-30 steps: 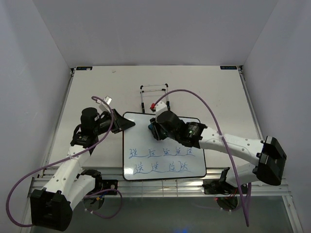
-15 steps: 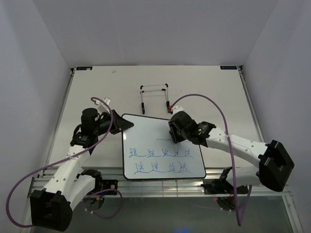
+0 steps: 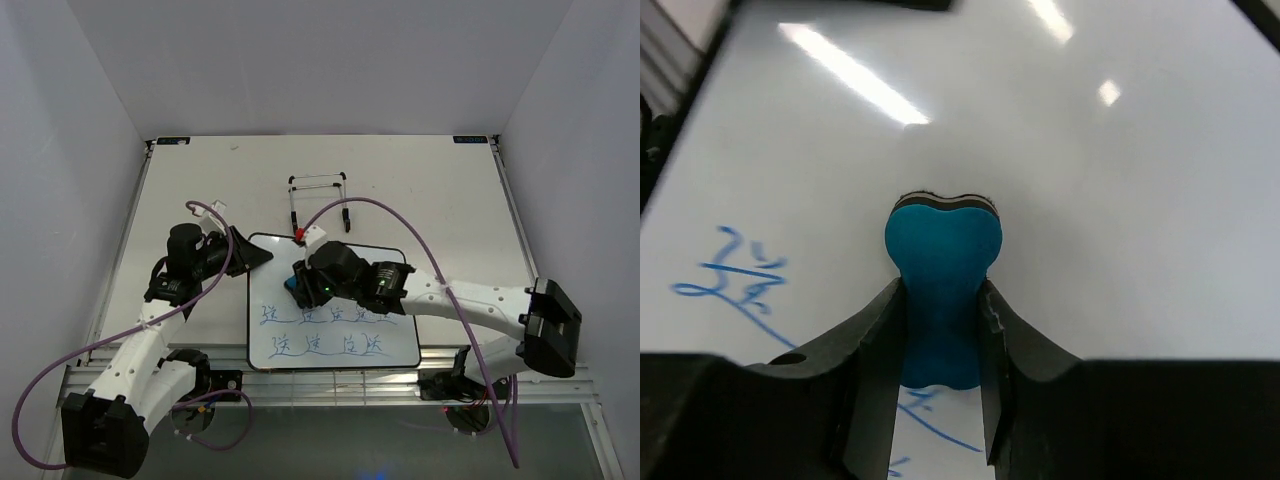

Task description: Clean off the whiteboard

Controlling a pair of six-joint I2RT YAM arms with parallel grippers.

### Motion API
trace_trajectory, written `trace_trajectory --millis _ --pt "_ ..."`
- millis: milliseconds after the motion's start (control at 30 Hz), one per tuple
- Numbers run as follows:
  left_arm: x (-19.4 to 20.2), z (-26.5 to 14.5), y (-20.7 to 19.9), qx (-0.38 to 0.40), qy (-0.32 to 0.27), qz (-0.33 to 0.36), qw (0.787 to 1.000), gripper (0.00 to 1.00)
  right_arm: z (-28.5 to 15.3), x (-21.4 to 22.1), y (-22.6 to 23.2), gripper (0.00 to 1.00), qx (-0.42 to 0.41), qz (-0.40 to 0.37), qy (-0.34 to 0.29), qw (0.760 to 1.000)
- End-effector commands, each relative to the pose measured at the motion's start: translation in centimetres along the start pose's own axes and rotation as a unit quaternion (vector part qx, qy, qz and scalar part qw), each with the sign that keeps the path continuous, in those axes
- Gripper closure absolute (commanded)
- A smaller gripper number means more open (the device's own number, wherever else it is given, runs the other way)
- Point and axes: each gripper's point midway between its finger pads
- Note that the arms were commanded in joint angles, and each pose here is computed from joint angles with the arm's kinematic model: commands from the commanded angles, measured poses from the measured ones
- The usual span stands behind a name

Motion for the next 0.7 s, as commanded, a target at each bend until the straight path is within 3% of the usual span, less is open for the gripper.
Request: trace_trajectory --millis 0,167,300,500,633,667 --pt "-5.5 -1.0 0.2 -0.046 -0.1 0.142 0.984 1.0 -1.4 6.6 -11.2 0.81 0.139 0.052 0.076 0.986" --pt "-4.8 -1.1 0.5 -0.05 -0.087 0.143 0.985 1.0 -4.8 11.0 -20.0 0.8 0.212 0.128 0.11 0.963" --pt "-4.1 -1.3 1.2 -0.063 -0.081 0.143 0.984 1.0 -6.2 13.9 -22.8 0.8 0.228 0.162 0.142 0.949" --pt "-4.1 -1.2 1.3 -0.064 -0.08 0.139 0.985 1.0 -6.0 11.9 -21.8 0.8 0.196 0.155 0.128 0.96" --pt "-4.0 -1.1 1.7 -0.071 -0.079 0.136 0.985 1.0 -4.9 8.1 -17.2 0.81 0.073 0.148 0.097 0.982" --pt "-4.0 -1.1 1.8 -0.074 -0.079 0.136 0.985 1.0 -4.7 7.3 -14.5 0.81 0.01 0.14 0.096 0.985"
Point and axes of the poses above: each gripper's point midway between its finger pads, its own z axis out along the fingers, its own y axis along the line the jaws close on, x = y × z, and after that the axes turned 7 degrees about z, right-handed
